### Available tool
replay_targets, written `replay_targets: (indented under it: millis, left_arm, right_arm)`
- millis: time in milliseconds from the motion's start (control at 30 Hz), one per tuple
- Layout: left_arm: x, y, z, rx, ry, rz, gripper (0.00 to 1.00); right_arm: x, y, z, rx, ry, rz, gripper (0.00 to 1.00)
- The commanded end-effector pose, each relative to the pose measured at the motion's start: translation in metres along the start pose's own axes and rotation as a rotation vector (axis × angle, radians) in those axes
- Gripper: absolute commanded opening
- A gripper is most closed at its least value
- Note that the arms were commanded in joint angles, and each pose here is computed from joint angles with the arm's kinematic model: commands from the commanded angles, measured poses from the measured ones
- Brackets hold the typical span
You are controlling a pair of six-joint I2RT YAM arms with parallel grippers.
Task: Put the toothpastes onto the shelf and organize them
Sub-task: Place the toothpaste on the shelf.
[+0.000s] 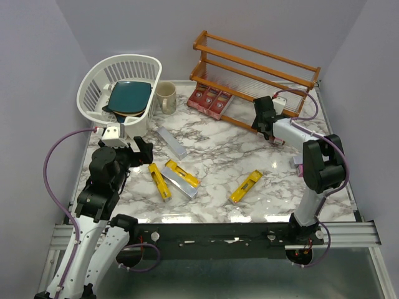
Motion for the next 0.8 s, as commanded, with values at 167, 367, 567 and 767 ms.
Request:
replay_targets:
  millis: [167, 367, 567, 767]
  left_arm:
    - [-0.001, 0.002, -0.002, 0.008, 0.025, 0.000, 0.99]
    - [-0.003, 0.001, -0.003, 0.008, 0.029, -0.007, 0.99]
    - [-0.003, 0.001, -0.004, 0.008, 0.034, -0.007, 0.99]
    - [-0.004, 0.001, -0.004, 0.007, 0.034, -0.009, 0.99]
  right_arm:
    - [-0.001, 0.003, -0.010, 0.024, 0.061, -0.019, 0.49]
    - [-0.001, -0.001, -0.025, 0.037, 0.136, -0.022, 0.44]
    - [-0.003, 0.000, -0.040, 0.056, 0.179, -0.020, 0.44]
    - [-0.004, 0.001, -0.046, 0.079, 0.203, -0.002, 0.44]
Point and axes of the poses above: each gripper's point midway between its finger pads, its own x axis out along the fingers, its own z axis along the line the jaws close on, y = z × x, the point moved 5 cm from there along -x, back along the fingers, and after that the axes turned 12 degrees about -x, right-handed, at the moved point
